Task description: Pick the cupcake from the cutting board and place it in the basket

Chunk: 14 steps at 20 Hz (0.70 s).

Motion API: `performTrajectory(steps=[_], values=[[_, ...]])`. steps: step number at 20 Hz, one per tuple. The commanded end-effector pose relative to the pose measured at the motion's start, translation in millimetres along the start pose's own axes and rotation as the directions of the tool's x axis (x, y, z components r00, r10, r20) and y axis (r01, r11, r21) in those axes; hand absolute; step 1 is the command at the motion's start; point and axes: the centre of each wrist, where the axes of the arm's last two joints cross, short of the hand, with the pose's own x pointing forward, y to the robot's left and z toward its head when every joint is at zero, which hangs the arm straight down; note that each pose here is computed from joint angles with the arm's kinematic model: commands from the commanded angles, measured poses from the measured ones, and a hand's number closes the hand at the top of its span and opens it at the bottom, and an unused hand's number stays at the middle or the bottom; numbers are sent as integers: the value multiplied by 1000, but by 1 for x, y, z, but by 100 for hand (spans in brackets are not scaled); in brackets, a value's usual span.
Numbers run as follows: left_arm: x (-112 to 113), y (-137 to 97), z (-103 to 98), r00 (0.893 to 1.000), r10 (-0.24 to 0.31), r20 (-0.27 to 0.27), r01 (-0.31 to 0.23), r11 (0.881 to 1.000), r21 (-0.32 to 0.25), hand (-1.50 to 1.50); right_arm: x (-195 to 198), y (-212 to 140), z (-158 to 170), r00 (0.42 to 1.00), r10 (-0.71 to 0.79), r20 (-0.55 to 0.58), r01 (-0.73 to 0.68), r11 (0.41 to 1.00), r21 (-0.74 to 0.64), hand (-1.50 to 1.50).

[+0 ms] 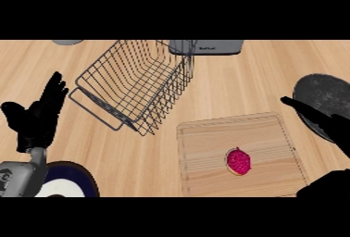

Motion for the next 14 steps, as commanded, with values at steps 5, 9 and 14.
performTrajectory(steps=[5,9,14], values=[[14,7,2,1000,-6,6,6,1000,-18,0,-15,61,-19,998,-65,20,65,998,-5,-150],[-6,-7,-4,1000,7,1,-7,1000,-15,0,-23,59,-8,996,-60,66,60,998,5,-150],[6,-5,8,1000,8,-1,-8,1000,-3,0,-43,93,-24,995,-38,93,42,998,-42,-150]])
